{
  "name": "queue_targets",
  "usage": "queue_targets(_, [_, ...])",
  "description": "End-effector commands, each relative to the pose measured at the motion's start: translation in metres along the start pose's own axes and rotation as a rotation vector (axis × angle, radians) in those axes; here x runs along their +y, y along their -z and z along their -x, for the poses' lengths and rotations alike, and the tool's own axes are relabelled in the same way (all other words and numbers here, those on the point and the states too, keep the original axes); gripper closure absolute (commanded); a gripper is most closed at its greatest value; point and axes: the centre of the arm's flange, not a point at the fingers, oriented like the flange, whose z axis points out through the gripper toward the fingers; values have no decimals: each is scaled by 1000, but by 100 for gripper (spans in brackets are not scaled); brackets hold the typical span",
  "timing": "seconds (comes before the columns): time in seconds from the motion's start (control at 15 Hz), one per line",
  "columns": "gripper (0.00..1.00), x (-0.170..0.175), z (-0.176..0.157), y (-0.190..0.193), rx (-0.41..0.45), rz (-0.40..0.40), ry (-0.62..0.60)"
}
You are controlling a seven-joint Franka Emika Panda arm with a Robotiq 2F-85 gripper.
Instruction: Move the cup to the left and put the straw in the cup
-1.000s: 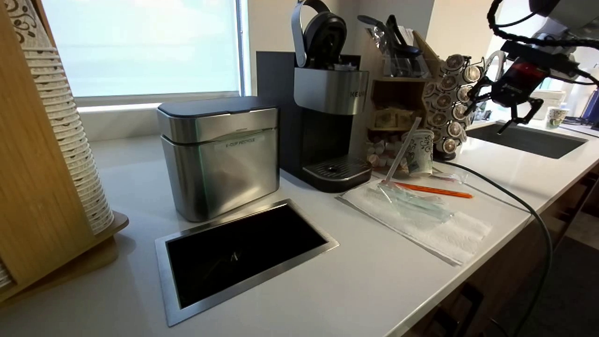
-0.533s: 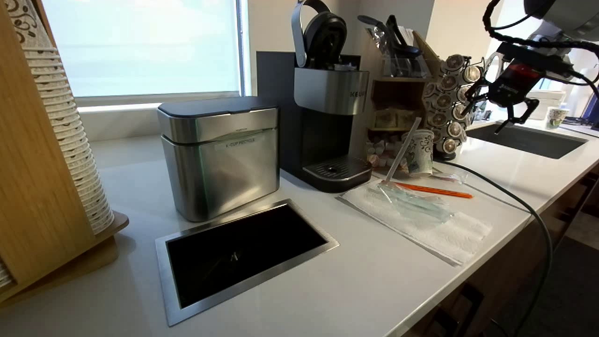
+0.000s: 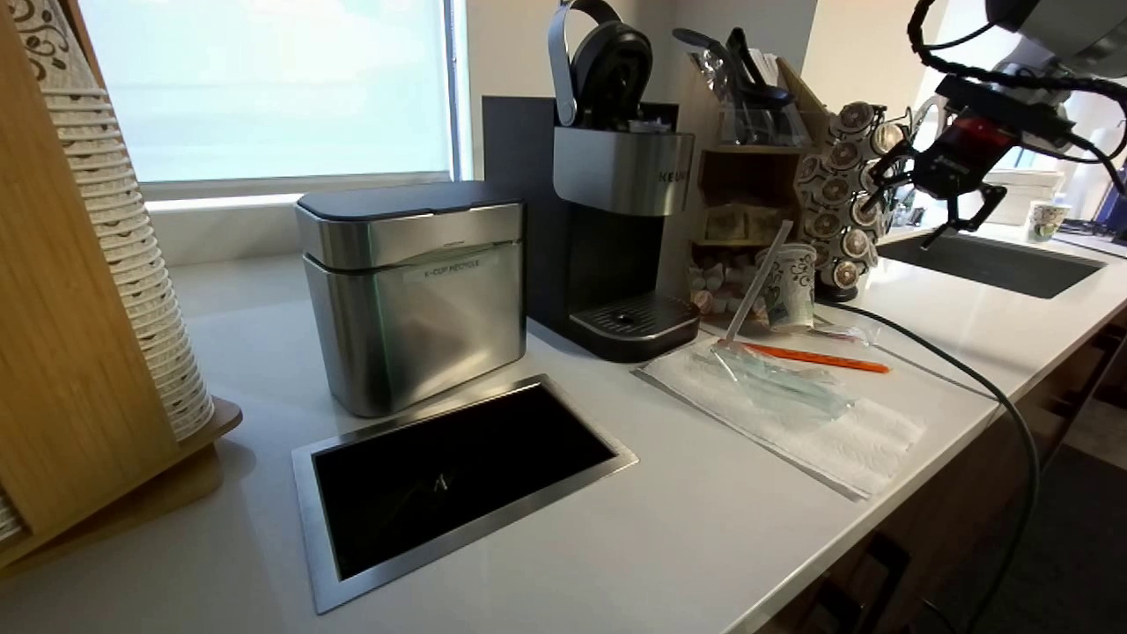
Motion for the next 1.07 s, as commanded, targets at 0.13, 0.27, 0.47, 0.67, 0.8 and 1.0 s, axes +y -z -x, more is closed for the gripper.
queue_targets(0.13, [0,-2,-17,-4,-76,-86,69])
queue_targets(0.27, [0,-2,-26,-7,-88,-95,66])
queue_targets(0.47, [0,-8,-36,-21,-99,-90,13])
queue_targets(0.67, [0,-22,-40,-46,-97,-72,-12])
queue_targets(0.8, [0,-30,-38,-62,-104,-54,-15])
queue_targets(1.0, [0,-39,-38,-79,-117,-37,-9])
